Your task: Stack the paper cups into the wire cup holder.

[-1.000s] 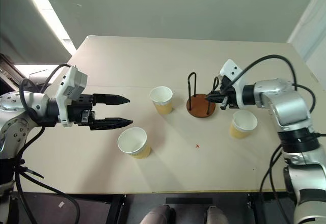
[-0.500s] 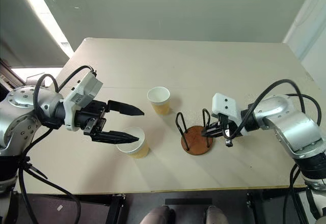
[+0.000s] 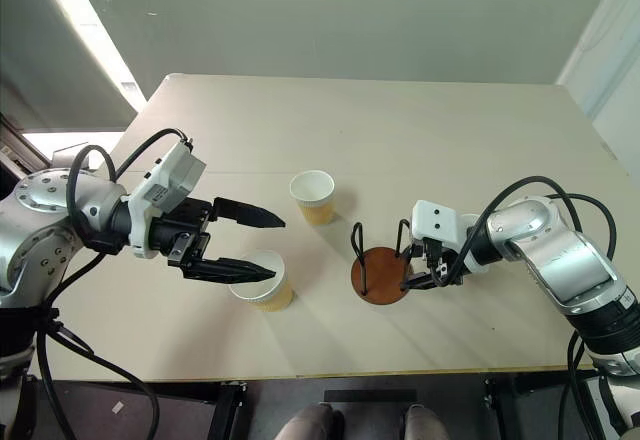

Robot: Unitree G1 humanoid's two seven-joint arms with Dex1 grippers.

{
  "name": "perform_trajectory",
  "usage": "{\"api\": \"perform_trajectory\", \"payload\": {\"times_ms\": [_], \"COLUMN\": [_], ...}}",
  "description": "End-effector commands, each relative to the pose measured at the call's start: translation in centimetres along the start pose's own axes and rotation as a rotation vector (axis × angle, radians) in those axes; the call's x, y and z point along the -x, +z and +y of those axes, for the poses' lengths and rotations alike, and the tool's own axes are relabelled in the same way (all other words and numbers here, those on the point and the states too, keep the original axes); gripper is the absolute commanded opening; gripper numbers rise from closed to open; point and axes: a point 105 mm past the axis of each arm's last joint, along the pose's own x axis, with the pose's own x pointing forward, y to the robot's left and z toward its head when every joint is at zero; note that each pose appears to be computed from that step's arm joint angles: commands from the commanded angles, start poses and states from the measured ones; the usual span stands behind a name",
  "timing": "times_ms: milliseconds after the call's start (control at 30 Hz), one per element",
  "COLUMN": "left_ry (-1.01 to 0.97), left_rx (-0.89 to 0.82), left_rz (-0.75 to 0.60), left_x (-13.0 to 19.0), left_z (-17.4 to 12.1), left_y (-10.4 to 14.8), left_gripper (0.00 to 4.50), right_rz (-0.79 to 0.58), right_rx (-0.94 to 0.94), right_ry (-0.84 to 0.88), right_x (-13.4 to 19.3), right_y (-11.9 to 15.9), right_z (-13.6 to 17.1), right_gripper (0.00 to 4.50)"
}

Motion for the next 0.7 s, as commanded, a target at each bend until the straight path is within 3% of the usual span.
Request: {"api": "perform_trajectory", "payload": {"times_ms": [33, 67, 467, 600, 700], "left_ry": [0.0, 0.006, 0.064, 0.0, 0.025], "left_rx": [-0.046, -0.049, -0.115, -0.184, -0.225], "left_rz": [-0.014, -0.016, 0.003, 0.24, 0.376], "left_x": [0.0, 0.0, 0.8, 1.6, 2.5], "left_z": [-0.2, -0.1, 0.1, -2.0, -1.8], "left_y": [1.1, 1.1, 1.9, -1.2, -3.1], "left_gripper": [4.29, 4.29, 4.29, 4.29, 4.29], "right_rz": [-0.016, -0.017, -0.095, -0.169, -0.205], "right_rx": [0.034, 0.033, -0.018, -0.027, -0.005], "right_ry": [-0.046, -0.054, -0.132, -0.078, -0.036], "right_x": [1.2, 1.8, 7.5, 8.8, 9.0], "right_y": [0.8, 0.9, 3.3, 5.0, 5.9], "right_z": [-0.2, -0.2, 0.0, 0.8, 1.3], "right_gripper": [4.01, 4.37, 4.37, 4.37, 4.37]}}
